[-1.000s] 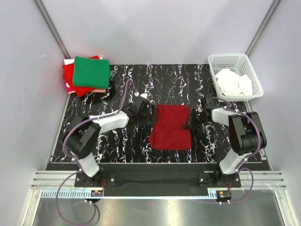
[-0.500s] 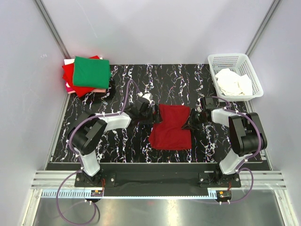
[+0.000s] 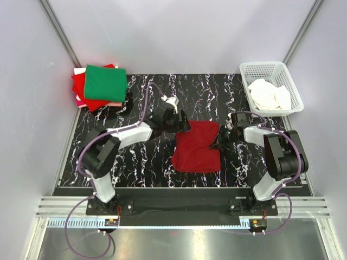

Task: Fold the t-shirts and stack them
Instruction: Fold the tshirt, then neatly place the folded tshirt to the corner

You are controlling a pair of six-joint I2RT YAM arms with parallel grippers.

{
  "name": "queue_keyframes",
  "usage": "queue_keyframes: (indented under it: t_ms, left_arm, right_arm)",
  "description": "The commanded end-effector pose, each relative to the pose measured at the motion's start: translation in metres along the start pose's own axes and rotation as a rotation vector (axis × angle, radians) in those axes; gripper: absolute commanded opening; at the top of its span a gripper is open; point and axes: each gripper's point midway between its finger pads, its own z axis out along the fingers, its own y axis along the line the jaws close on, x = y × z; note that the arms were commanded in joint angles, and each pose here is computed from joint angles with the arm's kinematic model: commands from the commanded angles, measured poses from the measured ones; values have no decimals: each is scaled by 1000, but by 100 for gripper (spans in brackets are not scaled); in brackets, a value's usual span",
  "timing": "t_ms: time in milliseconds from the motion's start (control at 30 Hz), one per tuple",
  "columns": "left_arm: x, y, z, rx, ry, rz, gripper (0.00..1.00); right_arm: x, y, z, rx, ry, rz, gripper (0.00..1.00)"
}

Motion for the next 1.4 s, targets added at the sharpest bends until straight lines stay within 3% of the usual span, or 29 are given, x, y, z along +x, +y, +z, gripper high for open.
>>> queue_keyframes:
  t_ms: [0, 133, 400, 567, 733, 833, 967, 1067, 1367]
  left_arm:
    - [-5, 7, 24, -48, 51, 34, 77]
    - [1, 47, 38, -174, 97, 10, 74]
    - [-1, 137, 21, -410, 140, 13, 71]
    - [-23, 166, 7, -589, 139, 84, 69]
    - [-50, 169, -20, -675, 67, 107, 65]
    - [-50, 148, -25, -559, 24, 88, 66]
    - [-39, 75, -12, -83, -25, 35, 78]
    - [-30, 56, -12, 50, -47, -12, 81]
    - [21, 69, 18, 105, 47, -141, 84]
  right_arm:
    - [8, -10, 2, 44, 1, -22, 11]
    - [8, -10, 2, 42, 2, -23, 11]
    - [8, -10, 2, 41, 4, -23, 11]
    - [8, -10, 3, 40, 6, -22, 11]
    - [8, -10, 3, 40, 8, -21, 11]
    - [8, -10, 4, 40, 8, -21, 11]
    - [8, -9, 3, 38, 7, -24, 11]
    - [8, -10, 4, 38, 8, -24, 11]
    - [8, -9, 3, 37, 10, -24, 11]
